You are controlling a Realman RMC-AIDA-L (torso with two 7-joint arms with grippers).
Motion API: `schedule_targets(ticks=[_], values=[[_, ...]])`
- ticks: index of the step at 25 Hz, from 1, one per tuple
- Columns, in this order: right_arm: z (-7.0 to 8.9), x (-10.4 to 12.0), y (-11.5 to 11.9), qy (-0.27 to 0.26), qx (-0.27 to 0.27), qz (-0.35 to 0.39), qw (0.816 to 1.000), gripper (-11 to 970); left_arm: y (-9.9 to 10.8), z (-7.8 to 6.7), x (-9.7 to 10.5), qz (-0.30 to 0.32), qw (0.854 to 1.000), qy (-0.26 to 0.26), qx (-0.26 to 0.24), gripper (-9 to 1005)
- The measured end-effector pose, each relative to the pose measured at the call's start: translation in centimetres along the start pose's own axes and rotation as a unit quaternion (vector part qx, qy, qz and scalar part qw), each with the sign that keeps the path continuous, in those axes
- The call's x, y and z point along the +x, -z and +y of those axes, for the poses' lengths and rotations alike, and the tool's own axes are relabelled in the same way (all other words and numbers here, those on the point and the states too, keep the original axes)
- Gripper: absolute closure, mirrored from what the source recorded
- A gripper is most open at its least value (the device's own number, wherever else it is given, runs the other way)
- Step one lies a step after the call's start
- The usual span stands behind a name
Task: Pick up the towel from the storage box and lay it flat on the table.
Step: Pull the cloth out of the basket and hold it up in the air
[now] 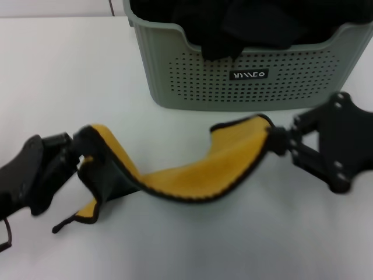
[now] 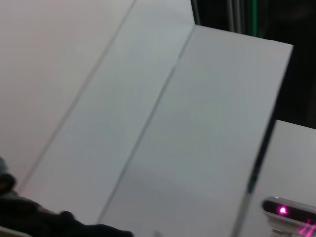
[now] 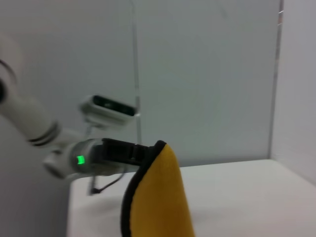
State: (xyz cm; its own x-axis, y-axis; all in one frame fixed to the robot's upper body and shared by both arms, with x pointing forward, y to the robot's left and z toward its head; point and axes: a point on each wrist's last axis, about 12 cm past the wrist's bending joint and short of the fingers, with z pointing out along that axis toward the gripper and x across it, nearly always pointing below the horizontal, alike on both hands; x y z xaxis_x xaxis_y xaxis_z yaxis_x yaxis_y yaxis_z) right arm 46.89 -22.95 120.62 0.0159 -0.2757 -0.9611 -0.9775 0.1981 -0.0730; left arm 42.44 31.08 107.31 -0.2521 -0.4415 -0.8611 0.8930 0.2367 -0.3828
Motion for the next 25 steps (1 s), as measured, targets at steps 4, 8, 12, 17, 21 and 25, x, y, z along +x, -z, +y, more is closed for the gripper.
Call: schedule_targets(ticks=[4, 8, 12, 17, 21, 25], values=[[1.8, -0.8, 2.2, -0.012, -0.042, 0.006, 0.999, 927, -0.8, -0.6, -0.4, 0.038, 0.997, 0.011, 0.07, 984], [3.3, -1.6, 5.1, -0.023, -0.065, -0.023, 0.997, 927, -0.4, -1.6, -0.5, 0.063, 0.993, 0.022, 0.099, 984], [4.8, -1.7, 8.0, -0.042, -0.088, -0.06, 0.993, 926, 0.2, -3.1, -0.8, 0.062, 0.992, 0.0, 0.112, 983], [4.8, 0.5, 9.4, -0.109, -0.088, -0.086, 0.986, 926, 0.7, -4.6, -0.6, 0.071, 0.989, -0.011, 0.126, 983], [3.7, 3.7, 9.8, -0.179, -0.051, -0.089, 0.978, 926, 1.0, -3.6, 0.5, 0.073, 0.993, 0.02, 0.092, 983], [1.6, 7.6, 8.4, -0.244, -0.012, -0.078, 0.967, 925, -0.3, -1.0, 2.5, 0.103, 0.992, 0.056, 0.048, 983]])
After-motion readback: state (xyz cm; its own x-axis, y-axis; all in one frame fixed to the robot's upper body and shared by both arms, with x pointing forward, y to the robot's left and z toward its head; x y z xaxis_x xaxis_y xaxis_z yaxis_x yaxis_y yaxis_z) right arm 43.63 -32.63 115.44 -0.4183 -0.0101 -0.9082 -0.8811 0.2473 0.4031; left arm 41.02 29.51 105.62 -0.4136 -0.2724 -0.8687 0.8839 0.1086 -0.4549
